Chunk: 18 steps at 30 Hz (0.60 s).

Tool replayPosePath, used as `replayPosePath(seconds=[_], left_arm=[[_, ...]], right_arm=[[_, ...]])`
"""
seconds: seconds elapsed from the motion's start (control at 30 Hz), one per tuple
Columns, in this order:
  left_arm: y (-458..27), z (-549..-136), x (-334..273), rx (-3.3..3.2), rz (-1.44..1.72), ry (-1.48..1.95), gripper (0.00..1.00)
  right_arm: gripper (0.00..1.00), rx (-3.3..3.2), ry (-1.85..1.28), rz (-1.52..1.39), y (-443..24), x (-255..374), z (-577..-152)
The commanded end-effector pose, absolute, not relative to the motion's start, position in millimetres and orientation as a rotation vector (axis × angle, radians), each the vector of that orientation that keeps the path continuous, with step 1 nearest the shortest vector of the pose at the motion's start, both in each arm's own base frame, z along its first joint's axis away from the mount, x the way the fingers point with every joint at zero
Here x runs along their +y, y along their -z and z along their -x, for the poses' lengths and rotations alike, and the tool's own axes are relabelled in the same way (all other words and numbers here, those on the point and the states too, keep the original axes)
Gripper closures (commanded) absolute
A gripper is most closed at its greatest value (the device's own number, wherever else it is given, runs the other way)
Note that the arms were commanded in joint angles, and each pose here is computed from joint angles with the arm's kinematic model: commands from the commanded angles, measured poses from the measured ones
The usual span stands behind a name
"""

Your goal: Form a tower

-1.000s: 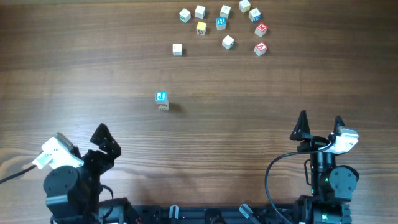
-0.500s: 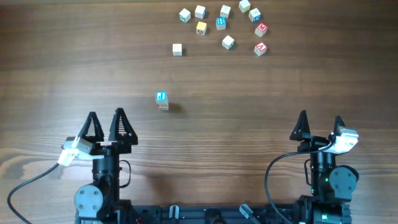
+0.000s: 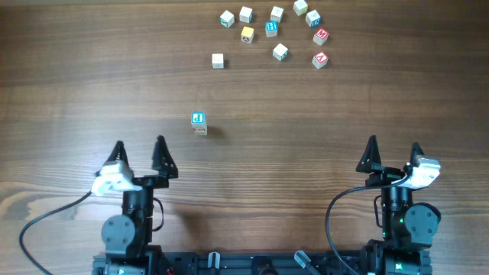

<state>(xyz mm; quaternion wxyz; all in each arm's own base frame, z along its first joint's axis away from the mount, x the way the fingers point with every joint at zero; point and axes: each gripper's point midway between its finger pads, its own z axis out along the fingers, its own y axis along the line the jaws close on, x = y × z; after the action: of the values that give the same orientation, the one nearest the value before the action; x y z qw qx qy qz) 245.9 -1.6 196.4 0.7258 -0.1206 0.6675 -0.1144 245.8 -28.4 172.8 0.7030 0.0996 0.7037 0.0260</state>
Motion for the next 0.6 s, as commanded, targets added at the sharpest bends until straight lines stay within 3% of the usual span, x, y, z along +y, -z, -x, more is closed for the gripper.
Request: replayPosePath(seconds=[0.0, 0.57], left_arm=[[-157.0, -245.8, -10.2, 1.640, 0.142, 0.171, 0.00], [-158.0, -245.7, -14.5, 1.639, 0.111, 0.174, 0.00]], right_arm=[[0.00, 1.556, -0.052, -0.198, -175.4, -27.0, -245.3], [0.00, 1.556, -0.052, -0.198, -175.5, -27.0, -245.3]])
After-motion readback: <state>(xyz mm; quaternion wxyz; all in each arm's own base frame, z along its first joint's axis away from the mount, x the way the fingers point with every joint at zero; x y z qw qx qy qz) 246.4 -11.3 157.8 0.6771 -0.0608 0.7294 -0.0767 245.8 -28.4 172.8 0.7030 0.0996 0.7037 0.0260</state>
